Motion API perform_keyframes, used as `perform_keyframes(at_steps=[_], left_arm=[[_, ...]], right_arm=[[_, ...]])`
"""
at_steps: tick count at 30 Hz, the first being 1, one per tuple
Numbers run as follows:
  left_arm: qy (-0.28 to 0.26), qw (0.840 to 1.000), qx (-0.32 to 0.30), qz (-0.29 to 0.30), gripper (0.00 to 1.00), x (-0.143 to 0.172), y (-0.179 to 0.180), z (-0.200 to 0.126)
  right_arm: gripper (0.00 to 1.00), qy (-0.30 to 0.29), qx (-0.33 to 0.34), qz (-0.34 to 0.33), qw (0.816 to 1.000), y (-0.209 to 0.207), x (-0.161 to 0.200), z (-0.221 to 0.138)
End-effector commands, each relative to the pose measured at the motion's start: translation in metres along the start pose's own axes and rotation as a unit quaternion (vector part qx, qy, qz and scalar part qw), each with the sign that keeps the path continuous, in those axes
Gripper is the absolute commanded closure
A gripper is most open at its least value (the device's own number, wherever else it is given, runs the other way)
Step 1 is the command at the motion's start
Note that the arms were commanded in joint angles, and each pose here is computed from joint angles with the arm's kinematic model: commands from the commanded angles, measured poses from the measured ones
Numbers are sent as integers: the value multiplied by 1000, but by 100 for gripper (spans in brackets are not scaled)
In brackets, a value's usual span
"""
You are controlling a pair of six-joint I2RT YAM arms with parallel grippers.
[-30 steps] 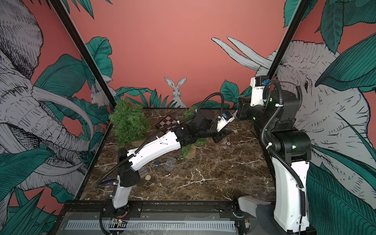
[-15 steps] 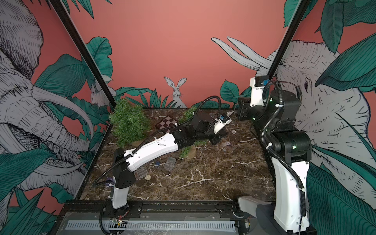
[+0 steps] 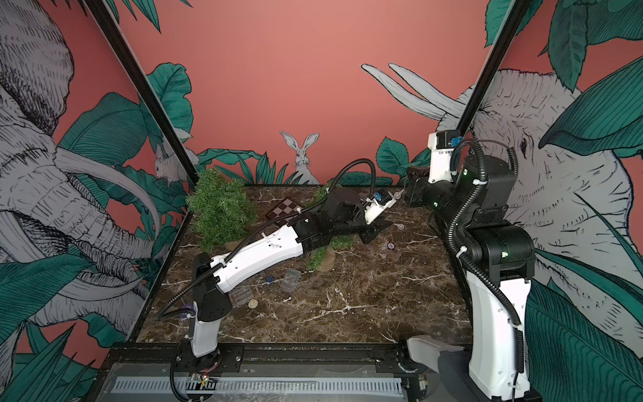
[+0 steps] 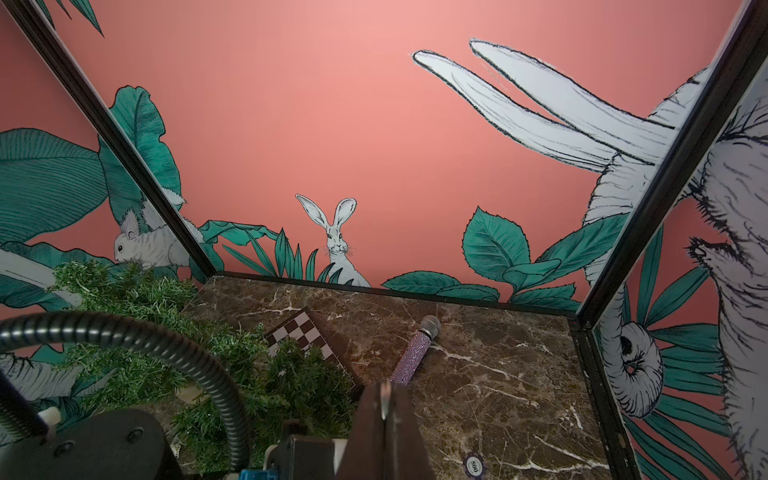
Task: Wrap string light around the christmas tree
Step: Wrap the light string around the Christmas tree.
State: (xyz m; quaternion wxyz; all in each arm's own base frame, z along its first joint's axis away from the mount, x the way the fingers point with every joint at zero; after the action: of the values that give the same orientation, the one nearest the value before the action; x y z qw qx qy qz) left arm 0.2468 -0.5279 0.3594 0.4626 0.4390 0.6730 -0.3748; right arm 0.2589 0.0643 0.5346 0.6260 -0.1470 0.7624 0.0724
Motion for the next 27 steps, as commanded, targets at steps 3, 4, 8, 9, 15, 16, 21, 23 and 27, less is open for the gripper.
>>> perform_keyframes(at_steps=[3,4,8,9,15,16,21,23,27], left_arm=[[-11,999,33,1,73,-3,-9,4],[-13,999,40,-4,73,-3,-10,5],[-5,999,44,-12,73,6,-11,9],[-5,999,39,-12,74,8,-9,10],[-27,998,40,-32,74,-3,-7,15],[-29,998,42,-37,73,-3,-7,16],[-25,998,36,-39,86,2,-4,20],[-27,998,34,-40,93,0,-2,15],[-23,999,27,-40,93,5,1,-3]], right_arm=[[100,-27,-6,-12,1000,4,-12,-10],[100,-26,-6,-12,1000,4,-12,-9],[100,-27,-6,-12,1000,3,-12,-10],[100,-28,-6,-11,1000,4,-13,-10],[100,-28,-12,-7,1000,6,-11,-9],[100,-27,-11,-7,1000,5,-10,-9],[100,-25,-3,-12,1000,3,-8,-11],[100,-20,0,-14,1000,2,-6,-9],[100,-4,17,-17,1000,-4,4,-1]])
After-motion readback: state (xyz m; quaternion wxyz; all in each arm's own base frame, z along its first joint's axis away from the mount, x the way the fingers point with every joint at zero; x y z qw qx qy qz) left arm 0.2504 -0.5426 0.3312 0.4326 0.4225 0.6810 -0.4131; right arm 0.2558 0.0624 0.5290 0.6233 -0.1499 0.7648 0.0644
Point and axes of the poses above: each gripper's point midway between its finger pads, its own z axis out along the fingers, its own y axis along the line the jaws close on, x = y × z, the point moved 2 cm from there along -z, back along the fingers, and after that the axes turned 10 degrees about -z, right-handed, at the moved point
